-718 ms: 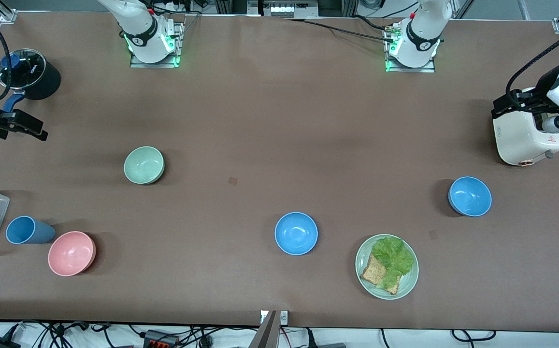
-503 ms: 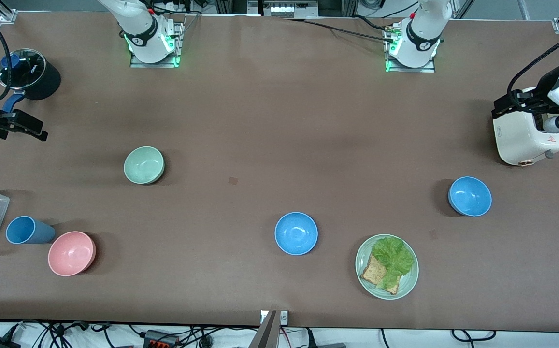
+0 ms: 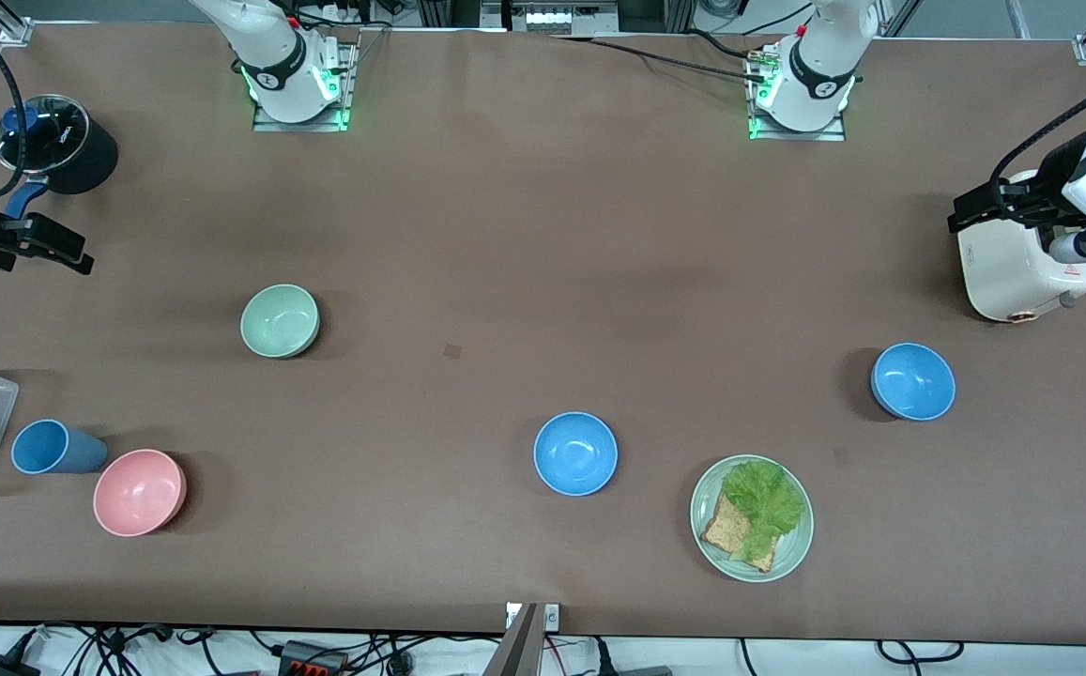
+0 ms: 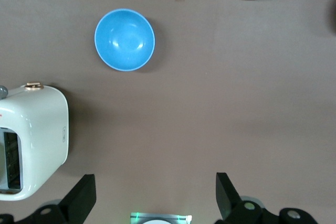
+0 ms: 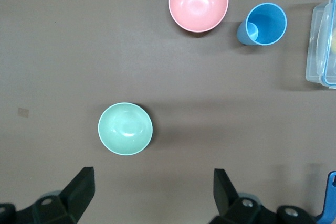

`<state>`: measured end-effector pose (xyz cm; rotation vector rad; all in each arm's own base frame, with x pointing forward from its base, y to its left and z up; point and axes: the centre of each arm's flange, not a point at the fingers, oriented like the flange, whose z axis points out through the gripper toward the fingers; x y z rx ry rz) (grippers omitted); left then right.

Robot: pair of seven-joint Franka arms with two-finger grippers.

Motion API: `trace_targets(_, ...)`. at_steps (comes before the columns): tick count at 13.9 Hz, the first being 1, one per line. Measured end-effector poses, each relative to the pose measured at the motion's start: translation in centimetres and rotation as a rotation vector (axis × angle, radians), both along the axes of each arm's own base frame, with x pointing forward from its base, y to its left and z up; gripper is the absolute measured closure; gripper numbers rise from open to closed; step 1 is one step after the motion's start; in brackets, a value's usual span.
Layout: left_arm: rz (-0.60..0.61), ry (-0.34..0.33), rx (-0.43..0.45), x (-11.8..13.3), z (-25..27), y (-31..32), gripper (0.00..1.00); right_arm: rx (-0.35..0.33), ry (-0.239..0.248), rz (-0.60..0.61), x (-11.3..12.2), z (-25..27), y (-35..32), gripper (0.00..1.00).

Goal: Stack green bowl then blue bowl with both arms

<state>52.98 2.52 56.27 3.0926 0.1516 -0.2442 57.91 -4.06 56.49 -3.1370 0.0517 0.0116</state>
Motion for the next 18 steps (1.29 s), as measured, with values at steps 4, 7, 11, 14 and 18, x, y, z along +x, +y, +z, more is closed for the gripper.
trace_targets(4, 0.028, 0.029, -0.008, 0.1, -0.9, 1.6, 0.0, 0.001, 0.116, 0.023, 2.5, -8.3, 1.3, 0.0)
trace_targets(7, 0.036, 0.046, -0.014, 0.3, -1.7, 2.2, 0.0, -0.005, 0.202, 0.055, 5.0, -17.6, 3.3, 0.0)
trace_targets(11, 0.096, 0.1, -0.046, 2.4, -7.5, 6.7, 0.0, -0.012, 0.314, 0.07, 5.4, -26.4, 4.4, 0.0)
trace_targets(14, 0.138, 0.08, -0.054, 5.0, -13.8, 11.1, 0.0, -0.02, 0.363, 0.027, 4.4, -31.6, 3.9, 0.0)
trace_targets(18, 0.131, 0.035, -0.047, 7.8, -21.3, 12.5, 0.0, -0.04, 0.381, -0.03, 2.5, -35.0, 5.3, 0.0)
